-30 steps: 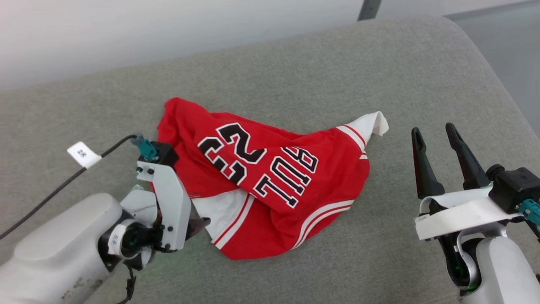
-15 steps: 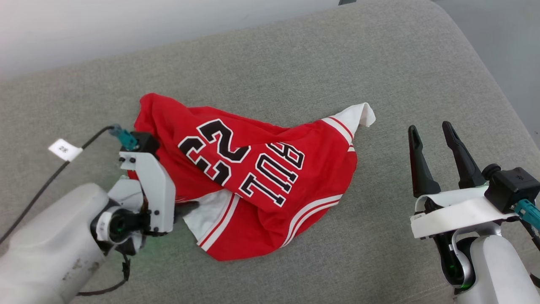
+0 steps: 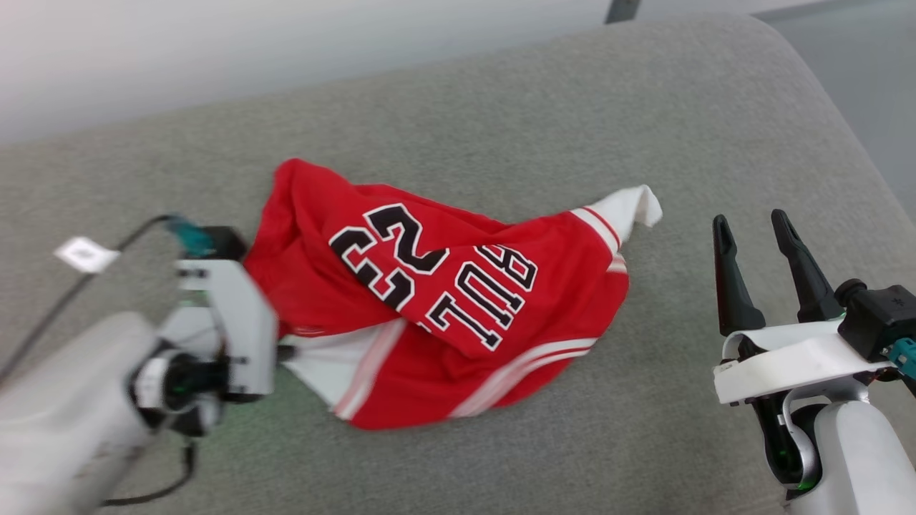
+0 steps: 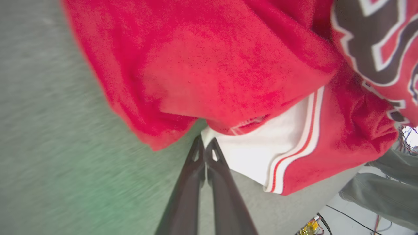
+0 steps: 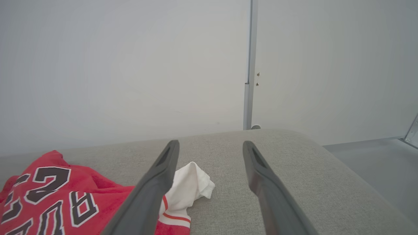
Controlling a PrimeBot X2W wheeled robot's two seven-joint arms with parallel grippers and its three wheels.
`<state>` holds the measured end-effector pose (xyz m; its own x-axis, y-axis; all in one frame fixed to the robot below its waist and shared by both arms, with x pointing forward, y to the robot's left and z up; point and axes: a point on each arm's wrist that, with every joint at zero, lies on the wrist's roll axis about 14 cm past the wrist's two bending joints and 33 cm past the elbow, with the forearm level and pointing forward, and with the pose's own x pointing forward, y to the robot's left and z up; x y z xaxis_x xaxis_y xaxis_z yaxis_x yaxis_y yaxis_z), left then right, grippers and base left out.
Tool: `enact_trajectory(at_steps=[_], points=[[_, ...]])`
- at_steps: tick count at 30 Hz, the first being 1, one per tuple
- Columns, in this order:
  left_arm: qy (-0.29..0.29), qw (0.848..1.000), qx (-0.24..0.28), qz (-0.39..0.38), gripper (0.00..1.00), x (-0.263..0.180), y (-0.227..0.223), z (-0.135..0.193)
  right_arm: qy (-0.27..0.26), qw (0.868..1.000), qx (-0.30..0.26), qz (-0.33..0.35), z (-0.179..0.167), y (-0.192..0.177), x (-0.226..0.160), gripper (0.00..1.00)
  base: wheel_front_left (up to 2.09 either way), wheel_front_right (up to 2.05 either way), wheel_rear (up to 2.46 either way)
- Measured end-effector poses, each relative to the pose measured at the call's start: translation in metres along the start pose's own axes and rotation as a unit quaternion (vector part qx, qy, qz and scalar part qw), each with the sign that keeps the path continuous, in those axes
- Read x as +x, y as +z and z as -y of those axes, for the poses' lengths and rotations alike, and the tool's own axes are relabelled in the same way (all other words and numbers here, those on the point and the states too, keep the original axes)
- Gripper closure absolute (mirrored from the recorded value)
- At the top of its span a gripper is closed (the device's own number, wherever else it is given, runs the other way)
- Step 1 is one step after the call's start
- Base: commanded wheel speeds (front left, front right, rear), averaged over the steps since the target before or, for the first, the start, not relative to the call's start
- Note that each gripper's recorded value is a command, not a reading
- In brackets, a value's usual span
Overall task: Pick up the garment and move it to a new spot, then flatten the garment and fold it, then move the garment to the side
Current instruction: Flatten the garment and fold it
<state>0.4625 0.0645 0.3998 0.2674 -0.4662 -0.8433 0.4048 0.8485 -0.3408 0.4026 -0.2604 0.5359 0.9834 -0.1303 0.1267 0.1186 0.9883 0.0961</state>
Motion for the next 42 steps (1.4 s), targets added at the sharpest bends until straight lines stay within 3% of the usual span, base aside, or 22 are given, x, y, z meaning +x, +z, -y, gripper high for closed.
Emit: enact_trajectory(at_steps=[12,20,28,40,41,42], points=[[0.085,0.990,-0.067,0.091,1.00,-0.083,-0.001,-0.060,0.033,0.999,0.005,0.004,-0.021,0.009,0.005,0.00,0.00,0.00,0.00],[0.147,0.976,-0.129,0.092,1.00,-0.119,-0.047,-0.097,0.054,0.998,0.007,0.009,-0.034,0.018,0.003,0.00,0.00,0.00,0.00],[0.186,0.970,-0.141,0.072,1.00,-0.119,-0.093,-0.123,0.064,0.998,0.010,0.006,-0.040,0.018,0.002,0.00,0.00,0.00,0.00],[0.159,0.973,-0.156,0.052,1.00,-0.087,-0.124,-0.116,0.066,0.998,0.010,0.004,-0.039,0.019,0.001,0.00,0.00,0.00,0.00],[0.157,0.974,-0.155,0.057,0.94,-0.087,-0.123,-0.116,0.066,0.998,0.009,0.004,-0.039,0.019,0.001,0.00,0.00,0.00,0.00],[0.157,0.973,-0.156,0.062,0.60,-0.087,-0.123,-0.116,0.066,0.998,0.010,0.005,-0.039,0.019,0.002,0.00,0.00,0.00,0.00]])
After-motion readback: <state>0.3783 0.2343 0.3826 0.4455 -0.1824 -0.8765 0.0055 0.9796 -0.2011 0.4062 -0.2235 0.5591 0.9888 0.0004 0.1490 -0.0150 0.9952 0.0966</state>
